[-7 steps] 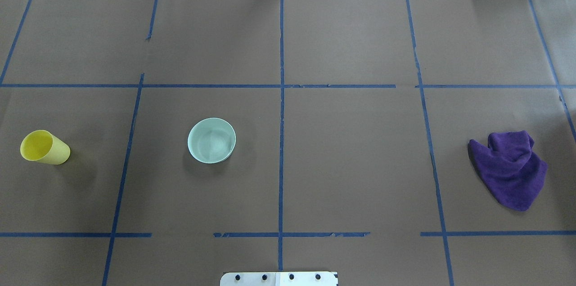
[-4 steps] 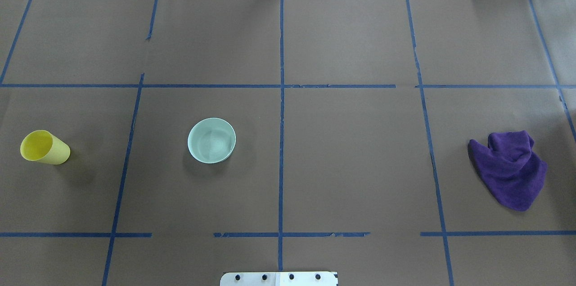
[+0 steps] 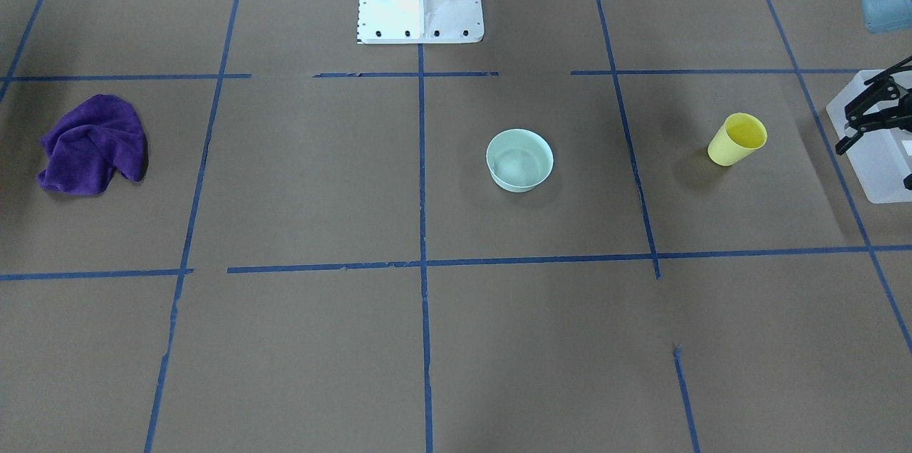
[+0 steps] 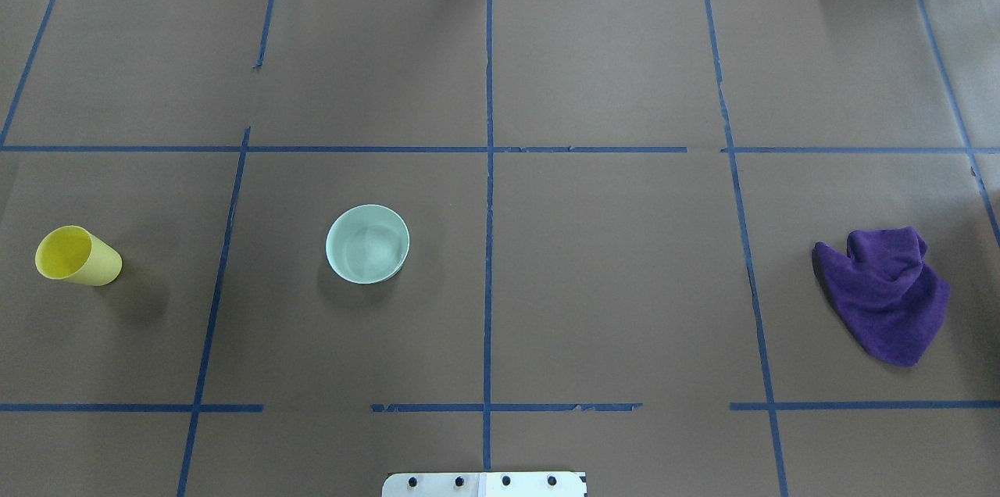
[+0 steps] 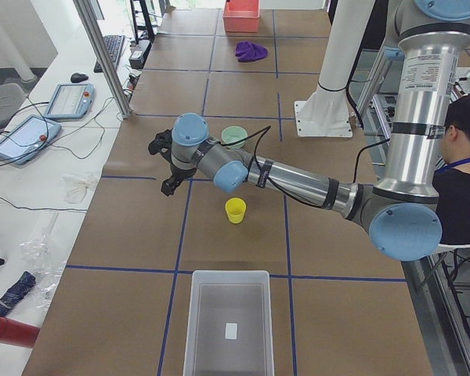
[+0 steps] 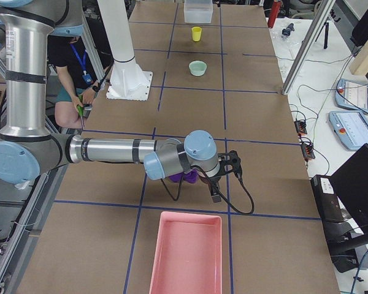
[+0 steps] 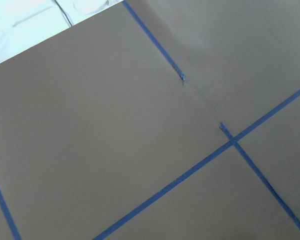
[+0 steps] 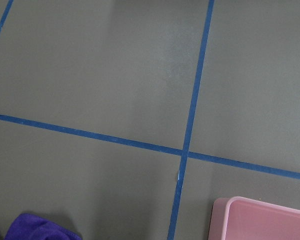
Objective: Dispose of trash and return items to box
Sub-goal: 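Reach the left gripper to the yellow cup and grasp it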
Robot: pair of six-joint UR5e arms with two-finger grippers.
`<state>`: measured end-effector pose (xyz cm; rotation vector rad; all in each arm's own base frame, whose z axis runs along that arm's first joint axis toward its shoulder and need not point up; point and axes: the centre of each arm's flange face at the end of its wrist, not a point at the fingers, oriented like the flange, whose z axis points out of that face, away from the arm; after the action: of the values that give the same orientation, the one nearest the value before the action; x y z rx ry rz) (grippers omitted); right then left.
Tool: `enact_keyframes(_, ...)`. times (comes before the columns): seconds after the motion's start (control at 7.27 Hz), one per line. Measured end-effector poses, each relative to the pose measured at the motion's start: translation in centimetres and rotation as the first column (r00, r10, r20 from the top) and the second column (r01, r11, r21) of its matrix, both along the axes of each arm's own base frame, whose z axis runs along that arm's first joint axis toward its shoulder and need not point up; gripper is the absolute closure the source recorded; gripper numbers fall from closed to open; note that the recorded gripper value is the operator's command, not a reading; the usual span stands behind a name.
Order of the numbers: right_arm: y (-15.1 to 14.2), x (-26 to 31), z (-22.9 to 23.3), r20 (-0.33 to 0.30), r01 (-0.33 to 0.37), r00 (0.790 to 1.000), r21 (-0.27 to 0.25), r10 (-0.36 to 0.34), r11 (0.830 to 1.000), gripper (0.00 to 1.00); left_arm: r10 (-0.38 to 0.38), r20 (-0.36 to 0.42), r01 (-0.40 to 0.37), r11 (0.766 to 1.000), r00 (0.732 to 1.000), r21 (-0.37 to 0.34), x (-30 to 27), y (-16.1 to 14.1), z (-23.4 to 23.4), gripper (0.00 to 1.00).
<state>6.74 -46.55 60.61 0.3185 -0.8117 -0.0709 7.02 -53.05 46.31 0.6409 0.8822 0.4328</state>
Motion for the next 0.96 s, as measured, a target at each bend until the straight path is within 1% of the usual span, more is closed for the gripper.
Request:
enact_keyframes(0.14,0.1,-0.1,0.1,0.005,0.001,1.0,-0.002,-0.001,1.0,0.0,0.009,0.0,-0.009,1.0,1.0,0.014,1.8,0.7,0.6,0.0)
enact_keyframes(0.28,0.2,-0.1,0.2,0.013,0.003,1.0,-0.004,-0.003,1.0,0.0,0.013,0.006,-0.013,1.0,1.0,-0.013,3.0,2.1,2.2,0.0)
enact_keyframes(0.41,0.3,-0.2,0.3,0.017,0.005,1.0,-0.007,-0.005,1.0,0.0,-0.019,0.028,0.021,0.998,0.999,-0.051,3.6,4.0,4.7,0.0)
enact_keyframes(0.55,0.4,-0.2,0.5,0.019,0.007,1.0,-0.011,-0.007,1.0,0.0,-0.087,0.042,0.09,0.992,0.995,-0.086,4.4,6.2,7.1,0.07)
enact_keyframes(0.69,0.5,-0.3,0.6,0.019,0.008,1.0,-0.014,-0.008,1.0,0.0,-0.137,0.026,0.139,0.981,0.99,-0.138,6.1,8.2,8.7,0.18)
enact_keyframes(0.83,0.6,-0.3,0.7,0.019,0.008,1.0,-0.016,-0.007,1.0,0.0,-0.151,0.009,0.149,0.97,0.989,-0.194,8.0,9.6,9.6,0.18)
enact_keyframes(0.96,0.6,-0.3,0.7,0.019,0.007,1.0,-0.017,-0.007,1.0,0.0,-0.151,0.001,0.147,0.962,0.989,-0.231,9.2,10.6,10.3,0.18)
